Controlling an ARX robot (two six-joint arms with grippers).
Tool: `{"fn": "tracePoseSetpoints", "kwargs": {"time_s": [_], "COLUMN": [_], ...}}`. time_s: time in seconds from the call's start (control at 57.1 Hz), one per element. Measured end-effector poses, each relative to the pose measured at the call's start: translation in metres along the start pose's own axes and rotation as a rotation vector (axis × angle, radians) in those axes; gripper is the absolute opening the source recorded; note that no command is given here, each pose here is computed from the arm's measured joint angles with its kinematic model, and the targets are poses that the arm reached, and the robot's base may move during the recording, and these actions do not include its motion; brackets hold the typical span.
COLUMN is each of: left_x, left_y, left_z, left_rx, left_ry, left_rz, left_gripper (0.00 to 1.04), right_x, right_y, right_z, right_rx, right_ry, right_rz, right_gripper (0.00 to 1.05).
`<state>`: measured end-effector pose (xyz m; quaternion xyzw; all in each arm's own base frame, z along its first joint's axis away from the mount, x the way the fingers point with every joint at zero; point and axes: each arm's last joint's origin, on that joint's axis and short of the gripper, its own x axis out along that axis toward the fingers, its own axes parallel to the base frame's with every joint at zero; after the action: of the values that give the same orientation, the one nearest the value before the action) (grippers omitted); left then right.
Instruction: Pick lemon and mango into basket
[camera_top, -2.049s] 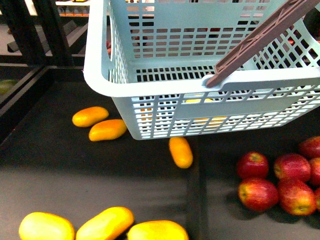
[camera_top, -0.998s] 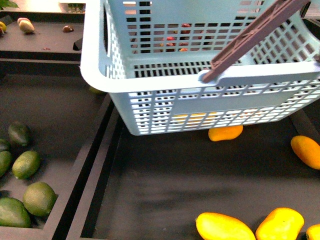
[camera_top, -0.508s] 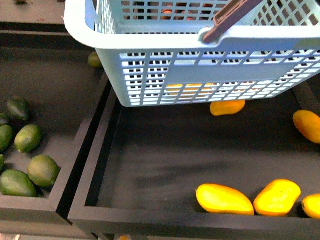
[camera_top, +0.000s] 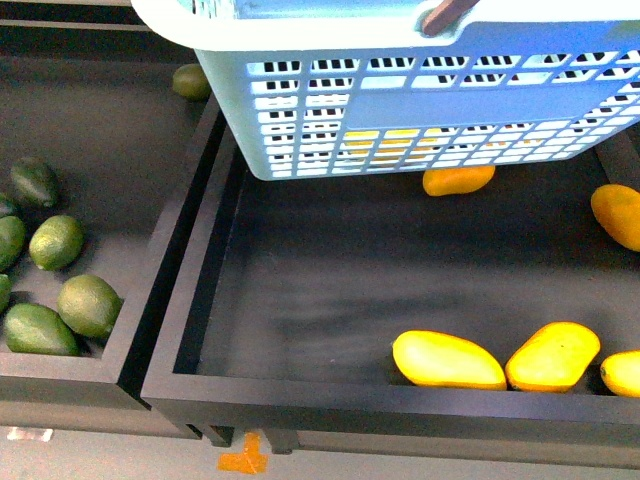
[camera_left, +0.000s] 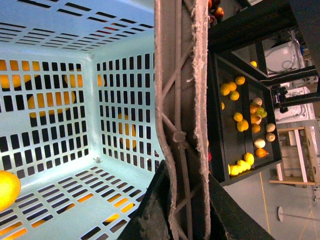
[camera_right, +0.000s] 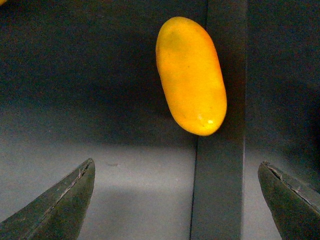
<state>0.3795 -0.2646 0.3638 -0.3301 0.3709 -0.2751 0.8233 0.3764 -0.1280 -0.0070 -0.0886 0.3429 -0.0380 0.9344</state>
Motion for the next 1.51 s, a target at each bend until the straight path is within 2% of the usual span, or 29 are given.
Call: {"fn": "tracePoseSetpoints", "kwargs": {"time_s": [0.228,0.543,0.683,0.928,1.366,1.506], "left_x": [0.0,0.0,0.0,0.0,0.0,0.0], "left_y": [0.0,0.0,0.0,0.0,0.0,0.0], "left_z": [0.0,0.0,0.0,0.0,0.0,0.0], "left_rx": [-0.002,-0.002,-0.001,-0.002,-0.002,-0.002], "left_ry": [0.001,0.001,0.0,0.001,0.001,0.001], "left_rz": [-0.001,-0.001,0.0,-0.001,-0.001,-0.001], "left_gripper": [0.08,0.08,0.08,0.08,0.08,0.08], "right_x": [0.042,0.089,0.104,0.12,0.133,0.134], "right_y": [-0.002,0.005,0.009,0.008,0.001,-0.002], "right_z": [0.017,0.062,0.07,0.069,0.049,0.045], "right_rx": [-0.007,-0.027,-0.036,-0.035,-0.014,-0.004], "right_ry": [0.005,-0.035,-0.034,-0.015,0.056,0.077], "right_rz": [0.015,0.033,0.031,0.015,-0.002,-0.002], "right_gripper": [0.96,0.96,0.96,0.96,0.96,0.8]}}
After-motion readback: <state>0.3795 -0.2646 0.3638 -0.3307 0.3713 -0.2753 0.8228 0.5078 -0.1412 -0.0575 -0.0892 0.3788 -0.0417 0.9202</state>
